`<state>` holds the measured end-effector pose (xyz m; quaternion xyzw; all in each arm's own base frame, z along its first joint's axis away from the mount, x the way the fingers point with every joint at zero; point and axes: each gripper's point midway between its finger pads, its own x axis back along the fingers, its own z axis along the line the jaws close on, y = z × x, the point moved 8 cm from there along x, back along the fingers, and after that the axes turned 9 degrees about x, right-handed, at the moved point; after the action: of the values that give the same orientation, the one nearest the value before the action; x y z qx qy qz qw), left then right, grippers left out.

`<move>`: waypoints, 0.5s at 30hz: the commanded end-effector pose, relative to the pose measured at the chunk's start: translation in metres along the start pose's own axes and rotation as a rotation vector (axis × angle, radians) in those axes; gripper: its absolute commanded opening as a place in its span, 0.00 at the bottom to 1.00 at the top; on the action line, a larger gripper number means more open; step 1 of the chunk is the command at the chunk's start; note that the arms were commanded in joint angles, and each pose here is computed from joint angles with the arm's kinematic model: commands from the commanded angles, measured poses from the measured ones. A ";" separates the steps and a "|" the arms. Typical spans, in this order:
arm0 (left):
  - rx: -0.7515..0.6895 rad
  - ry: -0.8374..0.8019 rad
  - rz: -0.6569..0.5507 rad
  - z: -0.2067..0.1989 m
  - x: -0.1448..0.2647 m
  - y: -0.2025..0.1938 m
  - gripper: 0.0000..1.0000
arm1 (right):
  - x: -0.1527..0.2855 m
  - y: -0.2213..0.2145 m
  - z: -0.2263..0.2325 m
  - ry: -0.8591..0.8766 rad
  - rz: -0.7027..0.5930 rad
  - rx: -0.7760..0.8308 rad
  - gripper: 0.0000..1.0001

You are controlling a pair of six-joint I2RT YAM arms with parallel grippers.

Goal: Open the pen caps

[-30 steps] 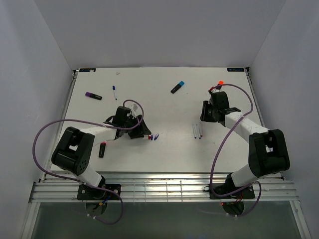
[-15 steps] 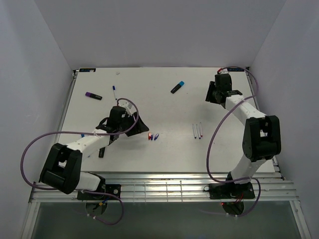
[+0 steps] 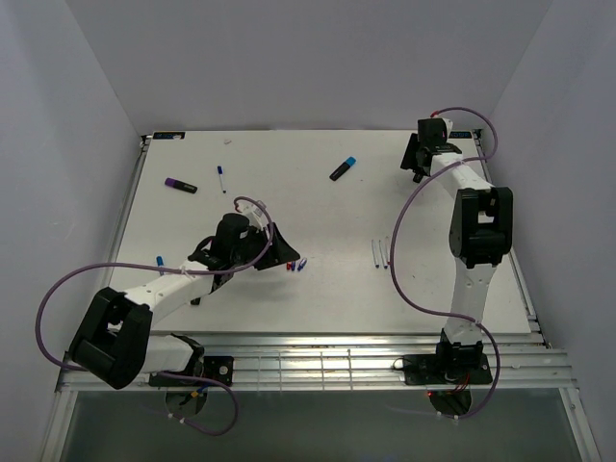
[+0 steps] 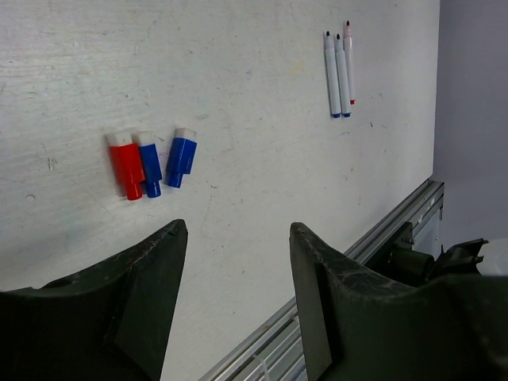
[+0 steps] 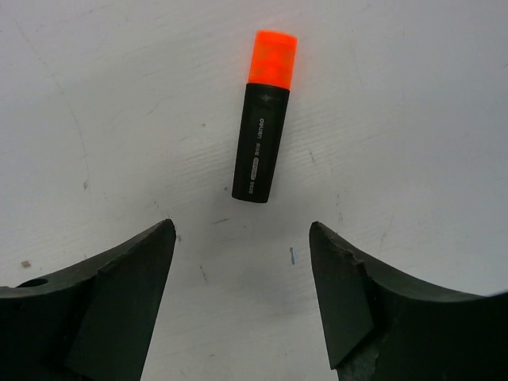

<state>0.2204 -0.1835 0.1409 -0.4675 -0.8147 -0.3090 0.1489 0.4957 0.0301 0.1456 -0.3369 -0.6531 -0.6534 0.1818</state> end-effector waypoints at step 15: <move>0.003 -0.039 -0.010 -0.014 -0.014 0.010 0.65 | -0.072 0.012 -0.004 -0.024 0.000 0.065 0.79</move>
<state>0.2251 -0.1902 0.1276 -0.4731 -0.8114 -0.2976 0.1710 0.5407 0.0137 0.1014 -0.3574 -0.6703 -0.6233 0.1856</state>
